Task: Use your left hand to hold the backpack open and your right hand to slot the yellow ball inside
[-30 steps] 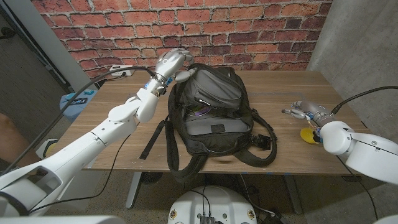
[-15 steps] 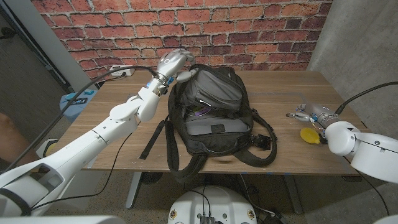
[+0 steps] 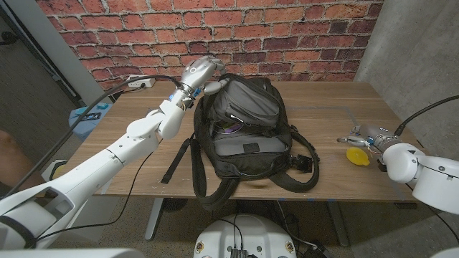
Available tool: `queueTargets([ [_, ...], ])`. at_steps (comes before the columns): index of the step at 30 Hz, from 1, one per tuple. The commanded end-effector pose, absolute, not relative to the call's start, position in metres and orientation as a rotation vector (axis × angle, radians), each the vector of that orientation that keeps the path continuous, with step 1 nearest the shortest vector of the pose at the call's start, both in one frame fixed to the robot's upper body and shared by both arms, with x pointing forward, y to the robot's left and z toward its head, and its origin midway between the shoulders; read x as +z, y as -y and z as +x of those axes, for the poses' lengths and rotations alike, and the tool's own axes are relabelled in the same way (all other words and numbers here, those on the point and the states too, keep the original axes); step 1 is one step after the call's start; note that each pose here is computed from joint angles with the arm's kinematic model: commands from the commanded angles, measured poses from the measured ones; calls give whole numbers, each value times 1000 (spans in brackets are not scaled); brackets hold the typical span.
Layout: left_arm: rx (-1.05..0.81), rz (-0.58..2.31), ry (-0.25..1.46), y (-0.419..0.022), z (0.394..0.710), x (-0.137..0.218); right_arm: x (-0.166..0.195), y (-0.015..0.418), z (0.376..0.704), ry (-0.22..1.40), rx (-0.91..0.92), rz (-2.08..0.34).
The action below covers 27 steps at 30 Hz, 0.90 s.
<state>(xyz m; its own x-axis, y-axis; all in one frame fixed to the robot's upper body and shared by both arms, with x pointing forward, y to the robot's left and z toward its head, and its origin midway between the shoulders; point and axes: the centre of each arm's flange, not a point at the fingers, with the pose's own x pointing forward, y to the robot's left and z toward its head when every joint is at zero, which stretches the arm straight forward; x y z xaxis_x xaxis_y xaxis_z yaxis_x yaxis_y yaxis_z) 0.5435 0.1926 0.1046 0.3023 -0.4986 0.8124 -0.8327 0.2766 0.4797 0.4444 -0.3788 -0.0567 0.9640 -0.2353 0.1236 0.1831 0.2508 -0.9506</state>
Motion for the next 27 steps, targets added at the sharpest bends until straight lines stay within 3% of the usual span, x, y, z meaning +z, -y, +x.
queueTargets([
  [1, 344, 1381, 1356, -190, 542, 105, -68, 396, 441, -110, -282, -1293],
  [27, 336, 1385, 1345, -189, 542, 104, -72, 411, 457, -204, -238, -1334],
])
